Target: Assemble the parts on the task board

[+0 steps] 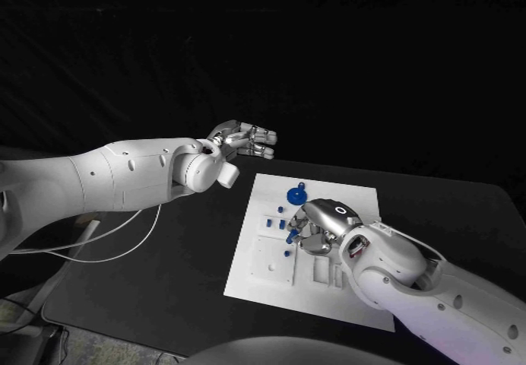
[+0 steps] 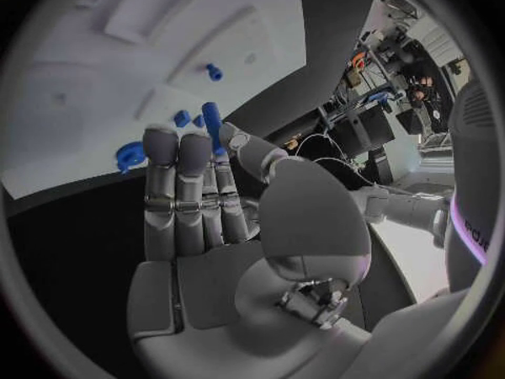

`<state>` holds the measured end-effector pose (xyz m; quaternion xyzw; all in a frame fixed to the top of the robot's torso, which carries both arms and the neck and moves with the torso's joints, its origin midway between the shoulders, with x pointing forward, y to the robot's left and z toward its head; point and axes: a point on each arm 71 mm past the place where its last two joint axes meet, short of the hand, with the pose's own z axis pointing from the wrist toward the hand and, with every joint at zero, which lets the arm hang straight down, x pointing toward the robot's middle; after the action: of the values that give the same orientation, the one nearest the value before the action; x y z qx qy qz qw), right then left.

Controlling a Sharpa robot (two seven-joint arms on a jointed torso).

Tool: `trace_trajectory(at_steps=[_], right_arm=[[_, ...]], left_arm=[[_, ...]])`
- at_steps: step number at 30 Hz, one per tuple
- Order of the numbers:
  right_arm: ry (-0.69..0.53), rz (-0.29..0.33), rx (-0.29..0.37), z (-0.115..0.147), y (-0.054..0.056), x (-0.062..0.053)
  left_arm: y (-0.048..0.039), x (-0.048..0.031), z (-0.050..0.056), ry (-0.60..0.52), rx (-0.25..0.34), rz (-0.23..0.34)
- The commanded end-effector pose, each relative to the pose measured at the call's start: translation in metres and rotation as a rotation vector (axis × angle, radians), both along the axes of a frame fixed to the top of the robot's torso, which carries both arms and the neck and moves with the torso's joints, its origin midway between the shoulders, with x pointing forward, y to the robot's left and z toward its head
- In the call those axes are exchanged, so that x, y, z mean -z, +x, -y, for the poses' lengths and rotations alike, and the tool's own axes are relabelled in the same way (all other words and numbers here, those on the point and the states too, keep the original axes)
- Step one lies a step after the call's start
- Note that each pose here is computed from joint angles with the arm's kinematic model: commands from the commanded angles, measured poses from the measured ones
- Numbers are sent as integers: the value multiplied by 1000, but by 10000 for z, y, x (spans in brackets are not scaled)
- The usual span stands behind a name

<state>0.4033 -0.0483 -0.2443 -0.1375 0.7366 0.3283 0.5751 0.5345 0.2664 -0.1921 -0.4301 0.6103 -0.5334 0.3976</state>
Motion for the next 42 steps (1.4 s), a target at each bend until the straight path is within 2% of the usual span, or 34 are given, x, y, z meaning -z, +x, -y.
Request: trace_trajectory(at_steps=[1, 10, 15, 42], right_arm=[[7, 38, -62, -105, -83, 45], [0, 17, -119, -273, -253, 231], [2, 12, -135, -327, -305, 284], [-56, -11, -156, -320, -337, 395]], left_arm=[[2, -16, 43, -9, 18, 15], [7, -17, 84, -11, 25, 19], [9, -16, 96, -12, 28, 18], [12, -10, 82, -10, 29, 11]])
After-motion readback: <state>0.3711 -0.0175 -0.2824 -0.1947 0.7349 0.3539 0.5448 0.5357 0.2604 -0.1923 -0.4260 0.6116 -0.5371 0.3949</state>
